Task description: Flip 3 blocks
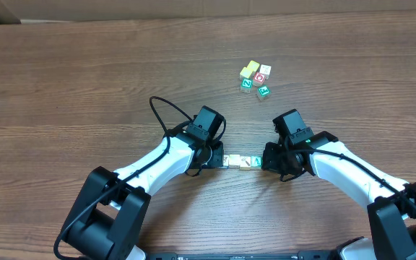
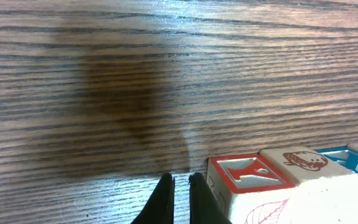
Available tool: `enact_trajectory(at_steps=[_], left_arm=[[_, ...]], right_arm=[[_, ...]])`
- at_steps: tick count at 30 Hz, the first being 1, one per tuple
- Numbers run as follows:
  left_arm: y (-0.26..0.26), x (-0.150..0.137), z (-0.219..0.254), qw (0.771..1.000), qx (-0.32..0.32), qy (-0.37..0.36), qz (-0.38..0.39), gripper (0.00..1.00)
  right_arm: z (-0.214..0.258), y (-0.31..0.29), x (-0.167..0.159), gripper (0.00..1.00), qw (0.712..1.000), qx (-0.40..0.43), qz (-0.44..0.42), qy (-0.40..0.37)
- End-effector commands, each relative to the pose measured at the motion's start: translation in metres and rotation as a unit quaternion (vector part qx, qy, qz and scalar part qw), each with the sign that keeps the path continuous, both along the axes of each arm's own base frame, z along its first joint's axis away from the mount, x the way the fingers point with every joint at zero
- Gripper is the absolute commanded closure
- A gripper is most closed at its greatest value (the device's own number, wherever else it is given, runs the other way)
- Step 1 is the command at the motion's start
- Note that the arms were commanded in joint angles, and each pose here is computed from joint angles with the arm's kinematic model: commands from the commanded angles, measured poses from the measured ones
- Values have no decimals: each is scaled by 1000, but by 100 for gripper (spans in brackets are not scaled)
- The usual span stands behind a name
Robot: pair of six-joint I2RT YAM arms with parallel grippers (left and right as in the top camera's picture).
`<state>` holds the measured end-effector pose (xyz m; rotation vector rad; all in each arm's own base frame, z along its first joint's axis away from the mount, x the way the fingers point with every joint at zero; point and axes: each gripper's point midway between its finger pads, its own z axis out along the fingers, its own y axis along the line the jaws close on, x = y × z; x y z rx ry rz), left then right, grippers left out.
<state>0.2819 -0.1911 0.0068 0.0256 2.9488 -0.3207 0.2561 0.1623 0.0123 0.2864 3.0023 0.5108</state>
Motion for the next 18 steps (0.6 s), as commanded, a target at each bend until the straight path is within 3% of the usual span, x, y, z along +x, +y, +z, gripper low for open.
enact_trajectory(at_steps=[1, 18], left_arm=[[0, -6, -7, 1000, 1, 12, -5, 96], [-7, -10, -6, 999, -19, 24, -12, 96]], right_arm=[[0, 3, -2, 96, 1000, 11, -3, 5], [1, 5, 3, 96, 1000, 16, -12, -1]])
